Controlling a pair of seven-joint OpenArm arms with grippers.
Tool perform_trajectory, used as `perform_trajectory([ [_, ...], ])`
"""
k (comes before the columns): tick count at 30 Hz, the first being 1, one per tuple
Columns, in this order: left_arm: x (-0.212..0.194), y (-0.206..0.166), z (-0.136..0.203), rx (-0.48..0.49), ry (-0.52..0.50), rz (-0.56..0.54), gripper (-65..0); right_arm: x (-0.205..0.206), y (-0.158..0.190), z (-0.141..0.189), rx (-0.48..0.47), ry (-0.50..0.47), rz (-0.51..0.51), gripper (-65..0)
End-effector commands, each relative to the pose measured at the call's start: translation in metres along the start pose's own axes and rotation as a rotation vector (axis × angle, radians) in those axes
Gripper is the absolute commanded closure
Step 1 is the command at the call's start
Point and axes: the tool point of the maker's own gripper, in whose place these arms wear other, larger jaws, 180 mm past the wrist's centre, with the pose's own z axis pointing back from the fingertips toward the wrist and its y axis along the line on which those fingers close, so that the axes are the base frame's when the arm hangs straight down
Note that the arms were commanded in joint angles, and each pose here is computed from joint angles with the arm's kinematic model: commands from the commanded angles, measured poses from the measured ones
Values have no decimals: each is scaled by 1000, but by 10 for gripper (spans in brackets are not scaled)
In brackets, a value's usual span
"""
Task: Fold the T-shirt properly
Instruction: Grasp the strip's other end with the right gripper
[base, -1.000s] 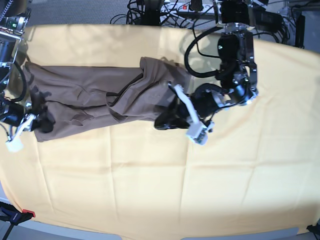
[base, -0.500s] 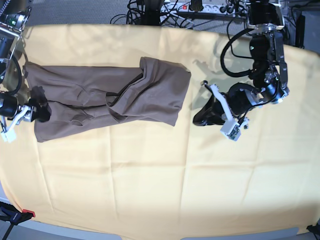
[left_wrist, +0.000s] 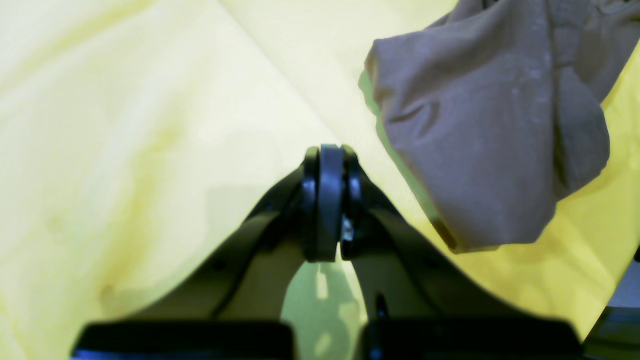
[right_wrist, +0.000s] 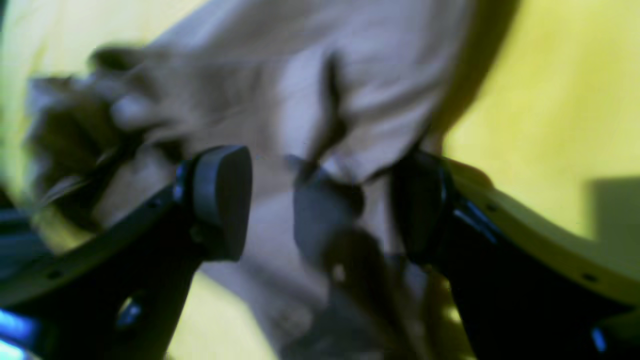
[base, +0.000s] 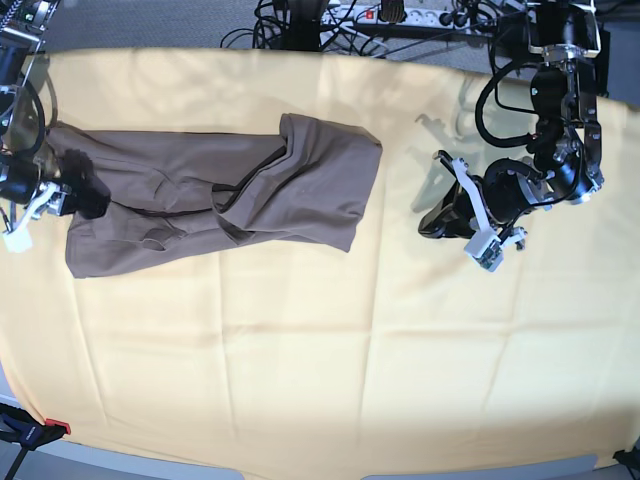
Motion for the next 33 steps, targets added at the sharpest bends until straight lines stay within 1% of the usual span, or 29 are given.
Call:
perform_trajectory([
  [1,15,2,5,1,-44,-29,0,6,4,6,22,-14,8,-463],
  [3,15,2,5,1,-44,-29,0,13,17,7,95,-72,-9,-463],
  [11,16,1,5,-4,-48,-26,0,11,20,2,110,-75,-17,-463],
  [14,18,-2,5,-20,-60,-16,0,3,13,-9,59,-55,-19,-462],
  [15,18,-2,5,-23,-58,-14,0,2,12,-14,46,-58,-21,-452],
  [17,17,-3,5,-28,-52,-11,0,1,10,-23,25,-76,-24,-391],
  [19,16,-3,5,-27,-50,-11,0,2,9,-30,10,-95,-25,-302],
  [20,16,-3,5,-27,-49,-11,0,2,8,-32,4,-102,-24,-246],
  [23,16,-3,5,-27,-46,-11,0,1,7,-33,-8,-95,-21,-45],
  [24,16,-3,5,-27,-46,-11,0,1,6,-32,-10,-92,-19,0],
  [29,17,-3,5,-28,-52,-12,0,16,10,-27,-16,-108,25,0],
  [31,17,-3,5,-28,-52,-12,0,25,14,-20,-27,-119,70,0],
  [33,17,-3,5,-28,-52,-12,0,32,21,-14,-39,-107,129,0],
])
